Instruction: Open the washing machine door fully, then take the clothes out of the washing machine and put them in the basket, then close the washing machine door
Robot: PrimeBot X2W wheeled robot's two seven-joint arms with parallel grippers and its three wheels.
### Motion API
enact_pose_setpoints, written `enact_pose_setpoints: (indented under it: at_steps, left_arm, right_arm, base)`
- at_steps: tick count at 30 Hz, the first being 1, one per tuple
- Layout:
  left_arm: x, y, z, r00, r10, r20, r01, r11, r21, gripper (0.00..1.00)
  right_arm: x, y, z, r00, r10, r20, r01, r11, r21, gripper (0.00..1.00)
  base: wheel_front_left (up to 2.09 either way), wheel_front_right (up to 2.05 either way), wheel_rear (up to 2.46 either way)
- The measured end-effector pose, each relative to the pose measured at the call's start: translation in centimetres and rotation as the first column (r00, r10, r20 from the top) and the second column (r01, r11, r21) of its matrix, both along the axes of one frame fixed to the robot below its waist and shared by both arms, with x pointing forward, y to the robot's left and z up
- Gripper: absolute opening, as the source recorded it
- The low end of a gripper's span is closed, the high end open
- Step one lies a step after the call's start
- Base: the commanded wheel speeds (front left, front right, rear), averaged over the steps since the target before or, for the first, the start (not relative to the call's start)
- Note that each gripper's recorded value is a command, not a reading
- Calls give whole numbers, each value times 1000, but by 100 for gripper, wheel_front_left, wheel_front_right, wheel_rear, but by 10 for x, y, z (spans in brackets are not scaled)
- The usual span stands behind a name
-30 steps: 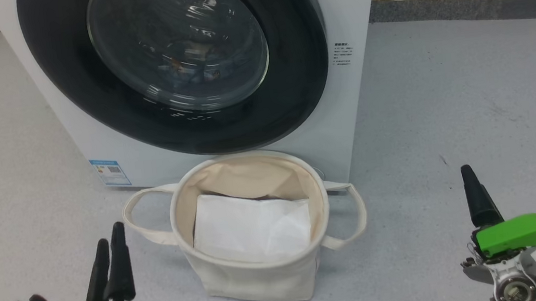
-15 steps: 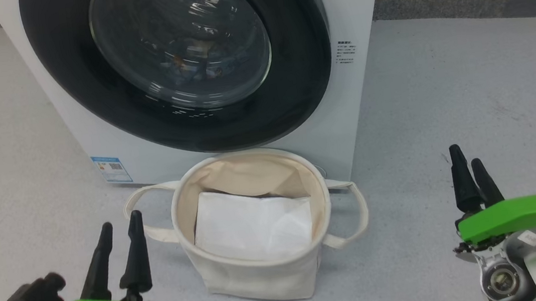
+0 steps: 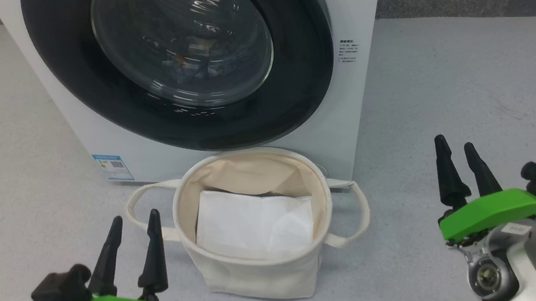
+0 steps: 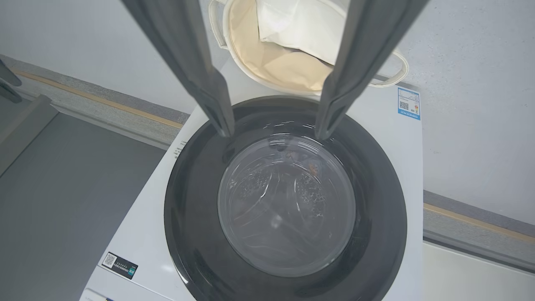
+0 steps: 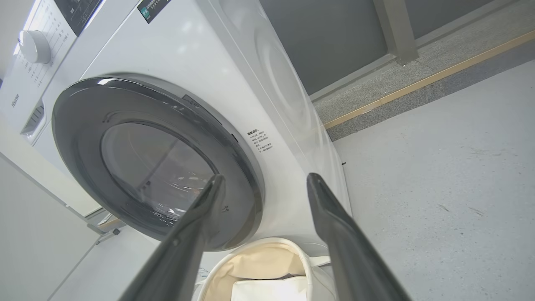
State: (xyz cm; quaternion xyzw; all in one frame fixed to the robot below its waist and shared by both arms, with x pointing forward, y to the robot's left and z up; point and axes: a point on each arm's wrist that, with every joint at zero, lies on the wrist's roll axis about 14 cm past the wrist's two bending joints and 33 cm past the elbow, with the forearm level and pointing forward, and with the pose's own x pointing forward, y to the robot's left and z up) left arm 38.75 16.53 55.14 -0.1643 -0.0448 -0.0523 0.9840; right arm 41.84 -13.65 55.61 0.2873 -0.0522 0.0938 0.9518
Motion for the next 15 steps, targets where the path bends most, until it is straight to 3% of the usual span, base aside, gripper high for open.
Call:
enact_pose_setpoints:
  at_steps: [15]
  left_arm:
    - [-3, -11, 1, 999, -28, 44, 18, 979, 202, 100]
  right_arm:
    - [4, 13, 9, 998, 18, 67, -4, 980, -201, 100]
  base:
    - [0, 0, 0]
